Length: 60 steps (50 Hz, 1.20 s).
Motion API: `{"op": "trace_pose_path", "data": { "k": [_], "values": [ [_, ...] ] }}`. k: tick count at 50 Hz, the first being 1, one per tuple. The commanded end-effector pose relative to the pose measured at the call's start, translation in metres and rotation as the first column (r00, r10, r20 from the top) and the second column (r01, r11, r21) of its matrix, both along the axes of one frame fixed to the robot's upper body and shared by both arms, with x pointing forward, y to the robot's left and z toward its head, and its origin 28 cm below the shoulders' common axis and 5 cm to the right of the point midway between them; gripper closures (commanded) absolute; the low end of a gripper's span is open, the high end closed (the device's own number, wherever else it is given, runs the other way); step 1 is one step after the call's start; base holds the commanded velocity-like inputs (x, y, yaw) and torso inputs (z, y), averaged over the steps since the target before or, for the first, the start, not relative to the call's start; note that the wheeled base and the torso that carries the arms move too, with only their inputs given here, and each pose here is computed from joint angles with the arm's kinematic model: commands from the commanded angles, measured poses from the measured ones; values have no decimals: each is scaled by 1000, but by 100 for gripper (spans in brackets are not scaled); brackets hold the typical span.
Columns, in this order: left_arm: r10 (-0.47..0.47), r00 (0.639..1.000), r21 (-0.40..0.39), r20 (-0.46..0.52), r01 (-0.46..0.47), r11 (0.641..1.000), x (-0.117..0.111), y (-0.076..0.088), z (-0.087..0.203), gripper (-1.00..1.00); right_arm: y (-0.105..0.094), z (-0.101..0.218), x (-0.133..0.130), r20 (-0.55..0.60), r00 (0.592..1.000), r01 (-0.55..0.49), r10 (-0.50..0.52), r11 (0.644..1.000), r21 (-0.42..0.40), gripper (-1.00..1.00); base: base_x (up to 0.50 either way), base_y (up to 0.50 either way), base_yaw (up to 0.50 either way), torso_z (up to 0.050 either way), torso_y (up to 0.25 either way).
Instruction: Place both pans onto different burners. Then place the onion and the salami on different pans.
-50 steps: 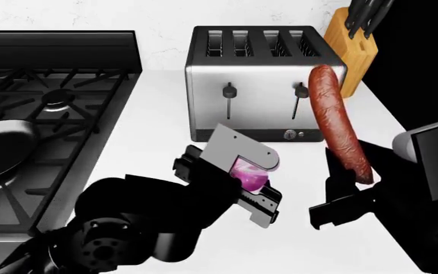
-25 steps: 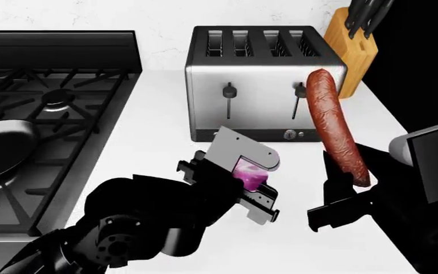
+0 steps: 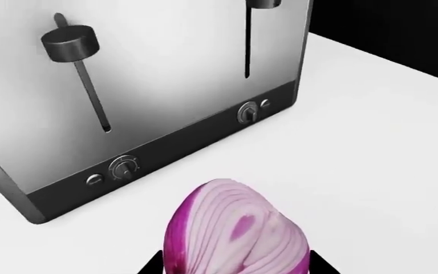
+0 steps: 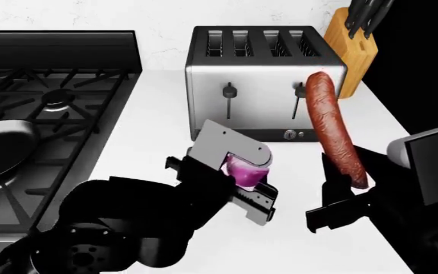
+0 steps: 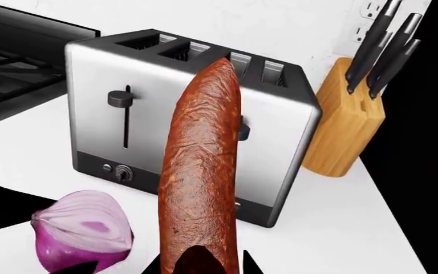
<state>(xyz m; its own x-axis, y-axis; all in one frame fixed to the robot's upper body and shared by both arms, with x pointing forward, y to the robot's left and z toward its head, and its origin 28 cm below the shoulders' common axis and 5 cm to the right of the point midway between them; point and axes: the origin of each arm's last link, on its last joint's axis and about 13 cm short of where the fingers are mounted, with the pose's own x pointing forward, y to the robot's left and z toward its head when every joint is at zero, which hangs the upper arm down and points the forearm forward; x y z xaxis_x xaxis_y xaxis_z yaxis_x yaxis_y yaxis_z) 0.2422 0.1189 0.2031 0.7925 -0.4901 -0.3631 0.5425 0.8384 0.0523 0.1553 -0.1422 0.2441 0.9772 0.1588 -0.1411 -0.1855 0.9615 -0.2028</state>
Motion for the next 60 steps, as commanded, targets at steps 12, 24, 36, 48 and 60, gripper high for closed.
{"op": "trace_pose_path", "data": {
  "k": [12, 24, 36, 48, 60],
  "values": [
    [166, 972, -110, 168, -149, 983, -54, 59, 40, 100, 5, -3, -2, 51, 999, -5, 4, 1000, 25, 100, 0, 0, 0, 0, 0],
    [240, 952, -141, 188, -216, 966, -60, 76, 37, 100, 10, -3, -2, 65, 998, -23, 21, 999, 28, 100, -308, 89, 0, 0, 0],
    [312, 917, -171, 249, -275, 946, -65, 91, 54, 100, 12, -2, 0, 81, 996, -29, 26, 999, 38, 100, 0, 208, 0, 0, 0],
    [332, 902, -175, 278, -292, 940, -62, 94, 65, 100, 13, -3, 1, 82, 996, -26, 24, 999, 30, 100, 0, 500, 0, 0, 0],
    [353, 889, -177, 290, -313, 933, -61, 98, 72, 100, 14, -2, 3, 85, 996, -29, 27, 999, 27, 100, 0, 500, 0, 0, 0]
  ]
}}
